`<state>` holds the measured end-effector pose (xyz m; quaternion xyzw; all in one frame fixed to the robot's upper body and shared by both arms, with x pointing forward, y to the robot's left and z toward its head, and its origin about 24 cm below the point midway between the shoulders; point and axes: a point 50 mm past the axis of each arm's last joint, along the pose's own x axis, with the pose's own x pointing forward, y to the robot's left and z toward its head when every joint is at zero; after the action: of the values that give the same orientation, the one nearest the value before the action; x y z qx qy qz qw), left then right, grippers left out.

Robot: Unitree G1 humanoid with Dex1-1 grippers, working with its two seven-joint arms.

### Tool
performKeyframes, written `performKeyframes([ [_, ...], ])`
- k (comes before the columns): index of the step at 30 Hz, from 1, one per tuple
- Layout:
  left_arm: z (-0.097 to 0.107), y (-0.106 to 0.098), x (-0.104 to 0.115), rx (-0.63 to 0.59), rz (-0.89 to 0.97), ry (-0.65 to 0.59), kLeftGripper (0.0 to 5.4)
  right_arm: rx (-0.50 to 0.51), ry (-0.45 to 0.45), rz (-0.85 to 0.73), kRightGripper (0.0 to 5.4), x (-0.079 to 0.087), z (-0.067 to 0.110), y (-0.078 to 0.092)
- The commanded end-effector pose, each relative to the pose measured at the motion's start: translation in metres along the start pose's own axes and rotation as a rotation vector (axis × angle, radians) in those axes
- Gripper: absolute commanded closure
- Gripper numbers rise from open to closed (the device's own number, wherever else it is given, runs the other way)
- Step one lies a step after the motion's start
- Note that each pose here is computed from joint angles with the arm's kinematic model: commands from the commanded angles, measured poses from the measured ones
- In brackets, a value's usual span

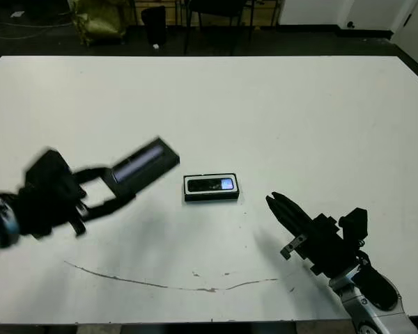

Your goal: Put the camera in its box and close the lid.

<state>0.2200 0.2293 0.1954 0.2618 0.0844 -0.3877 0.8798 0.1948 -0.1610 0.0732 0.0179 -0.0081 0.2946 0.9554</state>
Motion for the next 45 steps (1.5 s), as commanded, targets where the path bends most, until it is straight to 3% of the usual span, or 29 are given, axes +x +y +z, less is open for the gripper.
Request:
performKeyframes([
  [1,0.016,0.017,-0.001,0.064,-0.046,-0.061,3.21,0.013,0.034,-0.01,5.4,-0.002,-0.006,-0.001],
  [9,0.036,0.043,0.031,0.176,-0.16,-0.095,3.21,0.01,0.07,-0.039,5.4,-0.003,-0.005,-0.002],
  [19,0.034,0.041,0.097,0.187,-0.326,-0.042,3.21,0.011,0.086,-0.059,5.4,-0.004,-0.004,-0.005],
  [26,0.025,0.032,0.131,0.204,-0.445,-0.002,3.21,0.023,0.085,-0.057,5.4,-0.003,-0.005,-0.009],
  [33,0.016,0.024,0.149,0.228,-0.529,0.06,3.21,0.025,0.108,-0.079,5.4,-0.004,-0.002,-0.008],
  [45,0.002,0.014,0.16,0.238,-0.616,0.15,3.21,0.015,0.088,-0.072,5.4,-0.004,-0.003,-0.009],
])
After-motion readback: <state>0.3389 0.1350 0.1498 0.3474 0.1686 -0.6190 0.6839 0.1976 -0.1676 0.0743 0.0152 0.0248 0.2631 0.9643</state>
